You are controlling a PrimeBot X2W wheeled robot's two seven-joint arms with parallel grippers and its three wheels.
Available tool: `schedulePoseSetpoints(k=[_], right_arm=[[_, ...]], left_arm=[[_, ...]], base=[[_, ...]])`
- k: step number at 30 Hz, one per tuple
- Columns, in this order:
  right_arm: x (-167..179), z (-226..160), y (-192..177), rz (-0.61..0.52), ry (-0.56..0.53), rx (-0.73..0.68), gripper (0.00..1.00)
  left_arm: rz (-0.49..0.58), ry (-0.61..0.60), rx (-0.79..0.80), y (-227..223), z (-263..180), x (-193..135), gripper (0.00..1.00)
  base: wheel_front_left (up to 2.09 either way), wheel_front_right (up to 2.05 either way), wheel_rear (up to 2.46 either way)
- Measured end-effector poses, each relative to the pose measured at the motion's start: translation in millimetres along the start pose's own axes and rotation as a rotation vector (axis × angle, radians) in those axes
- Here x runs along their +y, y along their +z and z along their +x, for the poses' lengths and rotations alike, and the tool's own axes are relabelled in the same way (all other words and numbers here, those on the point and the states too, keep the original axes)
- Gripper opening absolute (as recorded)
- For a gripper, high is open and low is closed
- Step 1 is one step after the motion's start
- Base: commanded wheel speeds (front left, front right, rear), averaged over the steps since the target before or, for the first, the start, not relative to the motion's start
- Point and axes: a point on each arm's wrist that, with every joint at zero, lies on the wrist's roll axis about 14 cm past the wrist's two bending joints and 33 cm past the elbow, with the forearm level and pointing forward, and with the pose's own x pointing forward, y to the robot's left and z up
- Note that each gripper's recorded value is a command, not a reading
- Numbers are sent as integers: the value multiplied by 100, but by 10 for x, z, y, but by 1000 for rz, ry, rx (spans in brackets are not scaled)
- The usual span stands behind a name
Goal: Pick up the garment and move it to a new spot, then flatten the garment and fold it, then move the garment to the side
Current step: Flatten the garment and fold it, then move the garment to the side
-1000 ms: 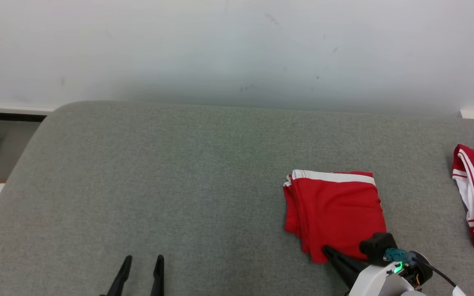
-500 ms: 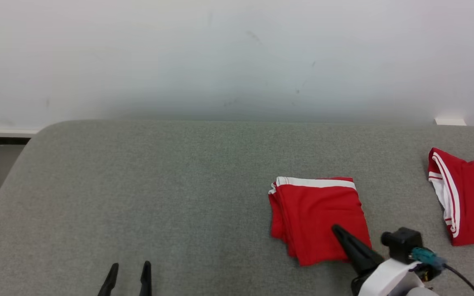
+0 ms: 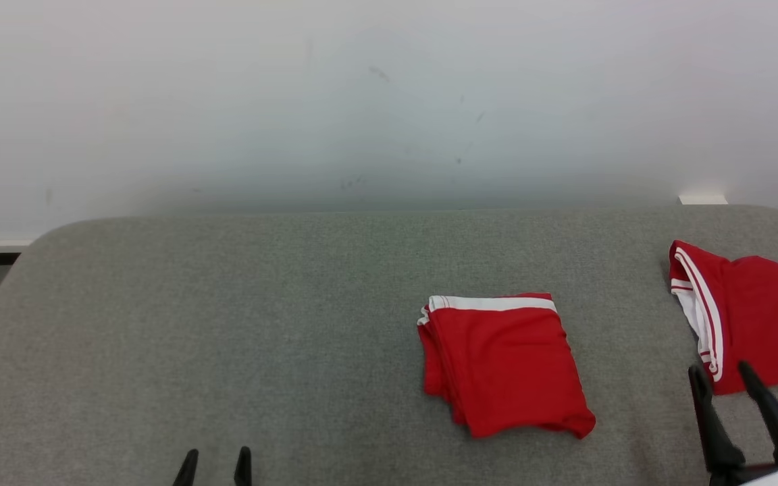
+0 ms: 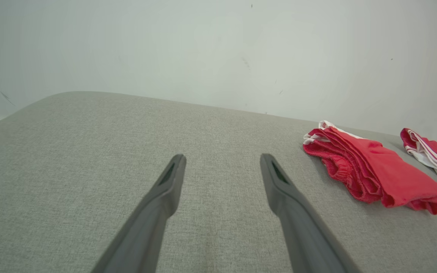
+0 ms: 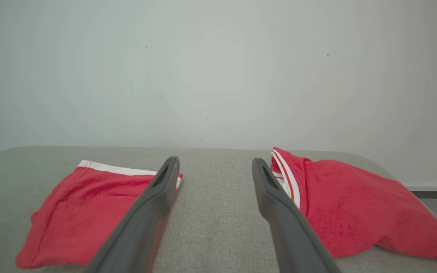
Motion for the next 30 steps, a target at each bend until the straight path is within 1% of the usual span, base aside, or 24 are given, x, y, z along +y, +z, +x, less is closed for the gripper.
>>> schedulePoseSetpoints(k=[5,10,18,26,28,30], right_arm=[[35,-315,-304,13,-42,64,100],[98,-434,-404,50,-70,74,100],[112,-448,-451,63,-81,83,100],[168,-366,-469,60,-56,92,100],[172,-344,-478,85,-58,92,100],[158,-311,-500,142,-72,94,100]], left_arm=[[-4,-3,8,-25,-44,-20,100],[-6,-2,25,-79,-90,-26,100],[-8,-7,30,-95,-92,-45,100],[-8,3,42,-129,-106,-14,100],[-8,6,43,-132,-109,-6,100],[-9,8,45,-137,-111,2,100]], base=[[0,0,0],[0,0,0],[0,0,0],[0,0,0],[0,0,0],[0,0,0]])
